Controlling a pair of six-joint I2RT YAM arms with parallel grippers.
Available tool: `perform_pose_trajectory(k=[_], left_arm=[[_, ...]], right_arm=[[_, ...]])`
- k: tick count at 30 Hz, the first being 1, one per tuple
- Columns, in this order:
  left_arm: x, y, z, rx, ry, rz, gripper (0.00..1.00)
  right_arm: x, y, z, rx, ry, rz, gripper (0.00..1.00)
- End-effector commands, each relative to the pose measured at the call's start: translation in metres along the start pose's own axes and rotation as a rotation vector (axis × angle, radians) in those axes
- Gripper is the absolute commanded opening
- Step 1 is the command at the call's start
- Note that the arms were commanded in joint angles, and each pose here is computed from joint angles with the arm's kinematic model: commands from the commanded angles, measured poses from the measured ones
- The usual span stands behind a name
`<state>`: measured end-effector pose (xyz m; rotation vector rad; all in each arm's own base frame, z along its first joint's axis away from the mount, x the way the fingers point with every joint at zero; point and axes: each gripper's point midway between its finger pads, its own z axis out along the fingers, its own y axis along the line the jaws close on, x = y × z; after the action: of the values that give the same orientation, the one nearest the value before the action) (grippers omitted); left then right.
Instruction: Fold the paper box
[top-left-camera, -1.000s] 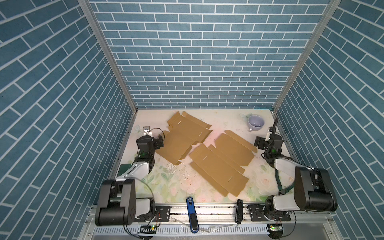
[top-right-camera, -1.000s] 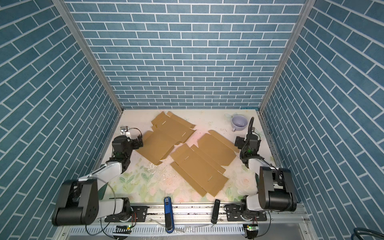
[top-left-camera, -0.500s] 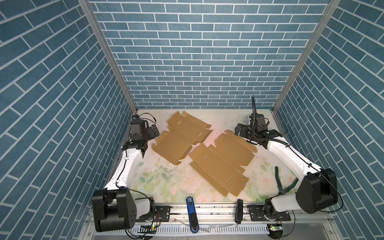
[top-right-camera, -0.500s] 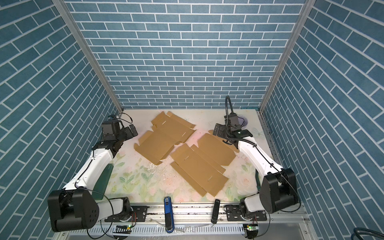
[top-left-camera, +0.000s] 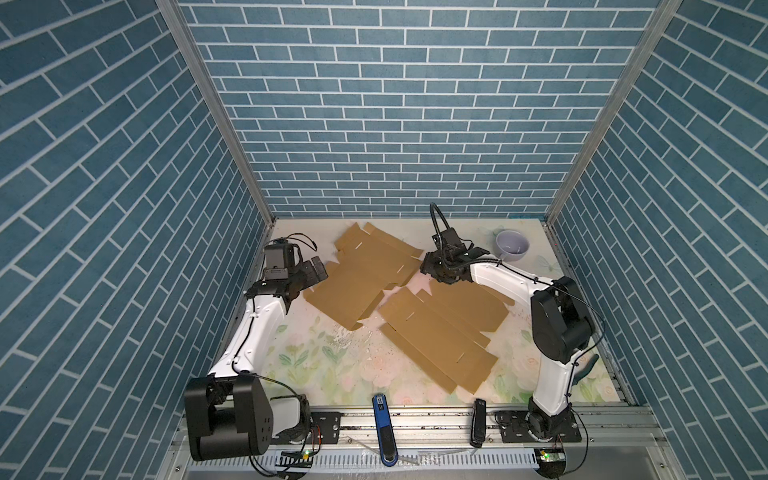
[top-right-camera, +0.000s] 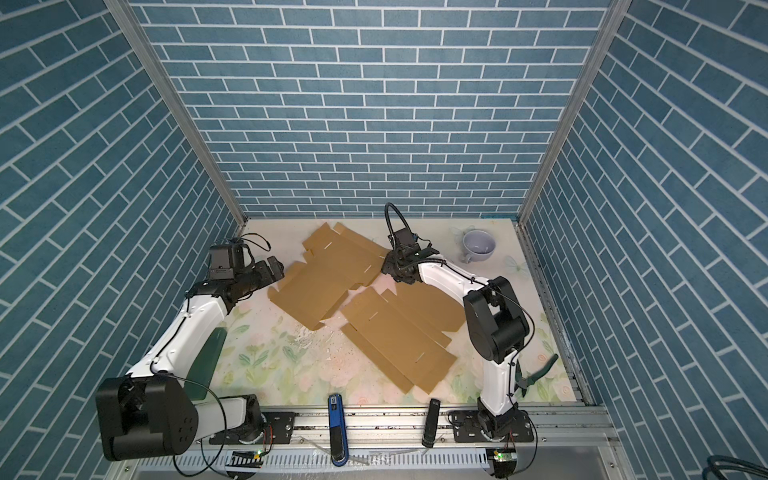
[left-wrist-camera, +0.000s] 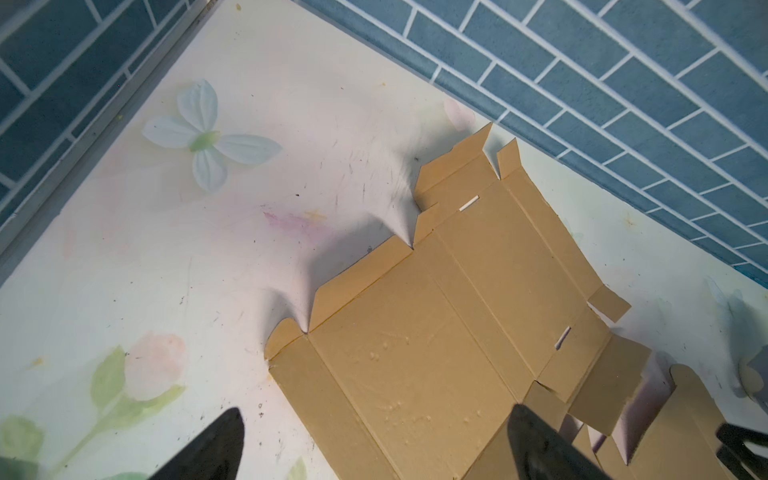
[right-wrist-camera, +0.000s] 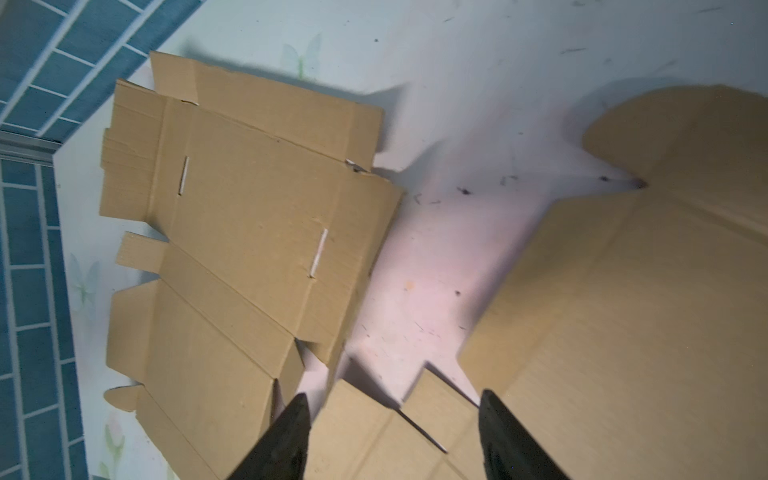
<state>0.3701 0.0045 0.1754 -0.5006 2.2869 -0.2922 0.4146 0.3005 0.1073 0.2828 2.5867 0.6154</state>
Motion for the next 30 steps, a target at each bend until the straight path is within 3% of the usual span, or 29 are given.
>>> perform_pose_trajectory(k=[1, 14, 17, 19, 20, 30], left_arm=[[0.010, -0.003, 0.000, 0.010, 0.035, -0.018, 1.00], [0.008, -0.003, -0.002, 0.007, 0.019, -0.014, 1.00], [0.008, -0.004, 0.000, 0.010, 0.022, -0.017, 1.00], [0.009, -0.004, 0.003, 0.011, 0.031, -0.017, 1.00], [0.009, -0.004, 0.004, 0.011, 0.035, -0.018, 1.00], [0.000, -0.009, 0.008, 0.011, 0.045, -0.014, 1.00]], right_arm=[[-0.010, 0.019, 0.014, -0.051, -0.007, 0.073, 0.62], [0.003, 0.021, 0.088, -0.043, 0.101, 0.109, 0.44], [0.006, 0.021, 0.095, -0.048, 0.114, 0.111, 0.28], [0.008, 0.021, 0.099, -0.056, 0.116, 0.112, 0.06], [0.007, 0.022, 0.099, -0.063, 0.112, 0.111, 0.01], [-0.007, 0.057, 0.091, -0.211, 0.076, 0.080, 0.00]])
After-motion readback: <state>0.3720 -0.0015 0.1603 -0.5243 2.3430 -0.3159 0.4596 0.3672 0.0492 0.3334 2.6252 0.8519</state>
